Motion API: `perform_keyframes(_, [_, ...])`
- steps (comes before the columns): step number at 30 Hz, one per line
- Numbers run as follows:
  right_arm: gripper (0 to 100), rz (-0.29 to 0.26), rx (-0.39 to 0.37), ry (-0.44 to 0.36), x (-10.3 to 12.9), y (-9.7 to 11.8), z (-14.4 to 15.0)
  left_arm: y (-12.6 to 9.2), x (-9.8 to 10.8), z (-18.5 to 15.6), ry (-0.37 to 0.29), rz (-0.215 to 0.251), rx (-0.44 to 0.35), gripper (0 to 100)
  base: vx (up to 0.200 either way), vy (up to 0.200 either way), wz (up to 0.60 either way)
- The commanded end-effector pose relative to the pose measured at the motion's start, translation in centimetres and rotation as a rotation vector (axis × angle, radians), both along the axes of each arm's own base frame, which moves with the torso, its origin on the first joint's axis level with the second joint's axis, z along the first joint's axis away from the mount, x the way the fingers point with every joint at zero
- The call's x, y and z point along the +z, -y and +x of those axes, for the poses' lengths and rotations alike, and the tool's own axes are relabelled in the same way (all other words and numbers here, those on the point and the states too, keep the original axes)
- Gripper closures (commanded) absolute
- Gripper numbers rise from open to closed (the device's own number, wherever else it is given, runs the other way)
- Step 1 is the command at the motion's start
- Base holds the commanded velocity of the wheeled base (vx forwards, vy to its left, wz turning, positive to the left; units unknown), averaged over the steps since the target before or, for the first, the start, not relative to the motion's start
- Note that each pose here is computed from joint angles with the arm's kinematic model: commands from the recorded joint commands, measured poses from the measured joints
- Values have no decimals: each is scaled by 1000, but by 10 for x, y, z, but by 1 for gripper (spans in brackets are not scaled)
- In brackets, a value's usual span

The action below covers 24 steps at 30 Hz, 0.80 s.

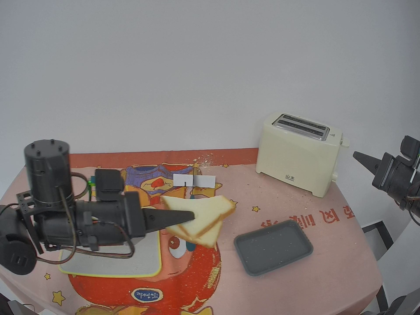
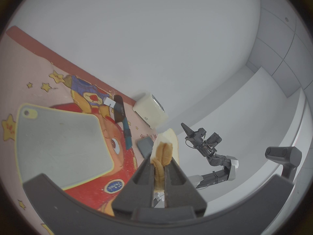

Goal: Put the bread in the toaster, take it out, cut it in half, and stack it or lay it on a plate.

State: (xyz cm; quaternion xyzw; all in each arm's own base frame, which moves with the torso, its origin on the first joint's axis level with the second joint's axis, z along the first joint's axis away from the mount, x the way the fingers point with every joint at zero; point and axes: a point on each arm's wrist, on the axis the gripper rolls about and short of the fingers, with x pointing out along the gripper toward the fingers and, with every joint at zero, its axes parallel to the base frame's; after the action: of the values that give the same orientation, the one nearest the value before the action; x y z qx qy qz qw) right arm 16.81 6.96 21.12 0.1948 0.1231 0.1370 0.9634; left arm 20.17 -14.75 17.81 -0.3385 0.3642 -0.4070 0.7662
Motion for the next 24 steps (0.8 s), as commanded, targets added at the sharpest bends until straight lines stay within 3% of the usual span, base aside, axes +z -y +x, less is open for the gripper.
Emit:
perform_keyframes(1, [100,-3,-17,-6,-1,3,3,53,-29,41,-61,72,13,100,0,0,0])
perform_keyframes(9, [100,-4,-37,-5,-1,6,4,68,-25,58,-88,18,-27,100,0,0,0])
perform_keyframes(17, [100,-7,-40,-14,-3,6,6,84,-58,74,-146,69,-47,100,0,0,0])
perform_keyframes(24, [100,-11,-40,-22,-5,6,7,97,-69,79,-160,80,-65,100,0,0,0])
